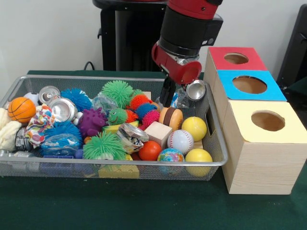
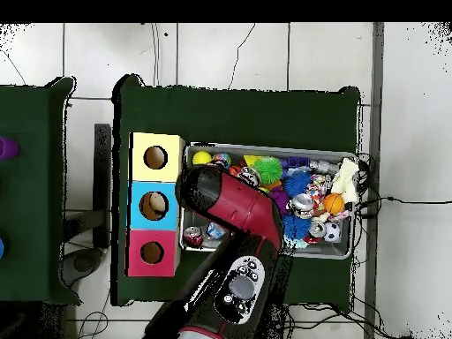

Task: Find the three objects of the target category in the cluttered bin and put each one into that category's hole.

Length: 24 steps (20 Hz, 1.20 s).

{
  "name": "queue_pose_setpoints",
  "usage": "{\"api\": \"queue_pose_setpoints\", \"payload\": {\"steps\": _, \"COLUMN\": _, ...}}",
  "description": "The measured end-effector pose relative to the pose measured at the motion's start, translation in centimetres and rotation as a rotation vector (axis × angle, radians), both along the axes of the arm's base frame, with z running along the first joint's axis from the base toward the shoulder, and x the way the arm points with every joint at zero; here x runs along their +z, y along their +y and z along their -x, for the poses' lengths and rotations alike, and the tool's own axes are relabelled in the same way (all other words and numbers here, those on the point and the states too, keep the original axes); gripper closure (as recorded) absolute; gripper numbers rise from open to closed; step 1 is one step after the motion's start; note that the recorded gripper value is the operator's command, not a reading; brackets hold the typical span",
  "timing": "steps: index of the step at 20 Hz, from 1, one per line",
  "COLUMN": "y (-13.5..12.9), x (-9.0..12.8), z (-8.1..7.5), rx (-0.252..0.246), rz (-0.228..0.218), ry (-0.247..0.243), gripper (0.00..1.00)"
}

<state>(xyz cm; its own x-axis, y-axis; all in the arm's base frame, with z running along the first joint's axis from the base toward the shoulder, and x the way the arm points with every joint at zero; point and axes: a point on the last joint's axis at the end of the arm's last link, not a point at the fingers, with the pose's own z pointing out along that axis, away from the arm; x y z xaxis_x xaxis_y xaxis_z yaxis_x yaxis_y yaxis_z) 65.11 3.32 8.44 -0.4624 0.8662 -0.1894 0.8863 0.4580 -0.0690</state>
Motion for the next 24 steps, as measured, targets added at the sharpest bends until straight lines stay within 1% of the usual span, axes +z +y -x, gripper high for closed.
{"api": "queue_pose_setpoints", "payload": {"steps": 5, "y": -0.4, "x": -0.4, "z": -0.4, "rx": 0.009, "rz": -0.02, "ry": 0.0, "gripper": 1.0}}
{"api": "queue_pose_setpoints", "payload": {"steps": 12, "y": -0.4, "x": -0.4, "z": -0.4, "rx": 0.036, "rz": -0.026, "ry": 0.005, "gripper": 1.0}}
{"api": "queue_pose_setpoints", "payload": {"steps": 16, "y": -0.4, "x": -0.6, "z": -0.5, "rx": 0.047, "rz": -0.049, "ry": 0.005, "gripper": 1.0}}
{"api": "queue_pose_setpoints", "payload": {"steps": 19, "y": -0.9, "x": -1.1, "z": -0.5, "rx": 0.049, "rz": -0.062, "ry": 0.012, "gripper": 1.0}}
{"api": "queue_pose_setpoints", "payload": {"steps": 21, "y": -1.7, "x": -1.6, "z": -0.4, "rx": 0.051, "rz": -0.076, "ry": 0.019, "gripper": 1.0}}
{"api": "queue_pose_setpoints", "payload": {"steps": 24, "y": -2.5, "x": -1.8, "z": -0.3, "rx": 0.051, "rz": -0.082, "ry": 0.023, "gripper": 1.0}}
